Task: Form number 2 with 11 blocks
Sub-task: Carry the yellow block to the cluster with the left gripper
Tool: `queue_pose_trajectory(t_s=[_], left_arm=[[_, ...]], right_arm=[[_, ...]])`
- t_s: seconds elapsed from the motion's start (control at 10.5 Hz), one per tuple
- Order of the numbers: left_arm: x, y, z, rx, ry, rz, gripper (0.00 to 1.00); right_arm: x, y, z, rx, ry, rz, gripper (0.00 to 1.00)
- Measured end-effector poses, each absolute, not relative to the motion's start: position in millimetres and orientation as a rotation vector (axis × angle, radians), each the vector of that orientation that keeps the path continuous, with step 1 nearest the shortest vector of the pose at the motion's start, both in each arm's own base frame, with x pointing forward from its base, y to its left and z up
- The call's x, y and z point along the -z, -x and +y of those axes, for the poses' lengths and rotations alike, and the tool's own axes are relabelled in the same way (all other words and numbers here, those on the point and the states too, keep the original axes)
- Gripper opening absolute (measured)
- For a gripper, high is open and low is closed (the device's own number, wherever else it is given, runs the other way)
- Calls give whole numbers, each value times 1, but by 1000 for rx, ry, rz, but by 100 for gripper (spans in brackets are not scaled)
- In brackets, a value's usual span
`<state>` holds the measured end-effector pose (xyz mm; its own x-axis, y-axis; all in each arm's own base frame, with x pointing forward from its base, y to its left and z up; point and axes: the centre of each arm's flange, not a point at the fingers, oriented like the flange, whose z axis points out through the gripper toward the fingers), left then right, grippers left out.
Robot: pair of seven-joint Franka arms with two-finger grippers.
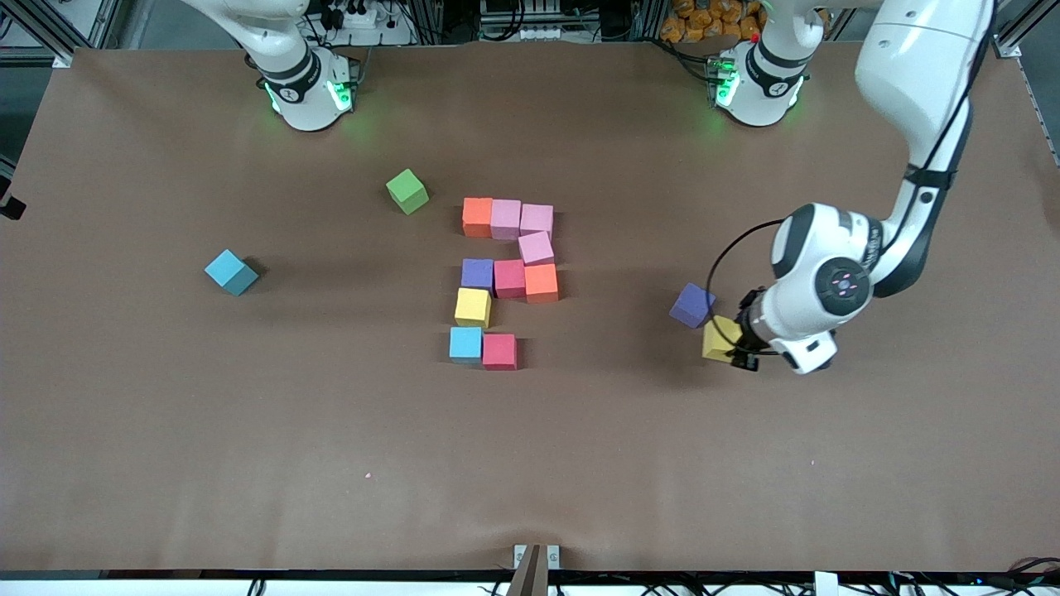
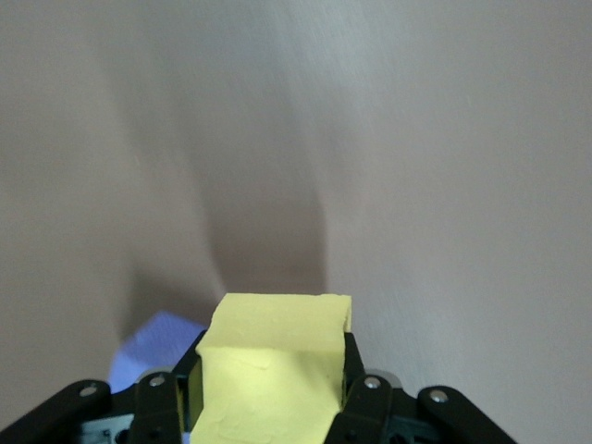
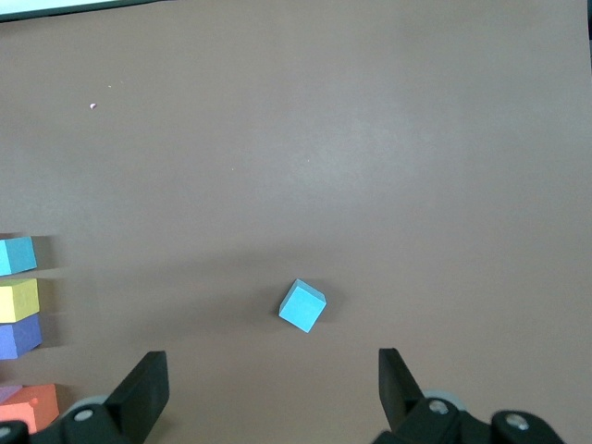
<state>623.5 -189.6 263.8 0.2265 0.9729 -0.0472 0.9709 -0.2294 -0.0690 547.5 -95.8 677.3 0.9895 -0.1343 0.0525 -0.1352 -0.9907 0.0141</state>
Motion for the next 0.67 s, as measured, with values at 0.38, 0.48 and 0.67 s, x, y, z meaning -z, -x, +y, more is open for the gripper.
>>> queue_pose_trajectory(t_s=[0.38, 0.48, 0.67], left_arm=[[-250, -629, -280, -152, 2422, -1930, 56], [-250, -632, -301, -141, 2416, -1948, 56], [-251, -634, -341, -105, 2400, -1997, 56]], right_arm=[[-678, -547, -96, -81, -3116, -212, 100], [-678, -547, -96, -81, -3116, -212, 100], [-678, -547, -96, -80, -3116, -213, 100]])
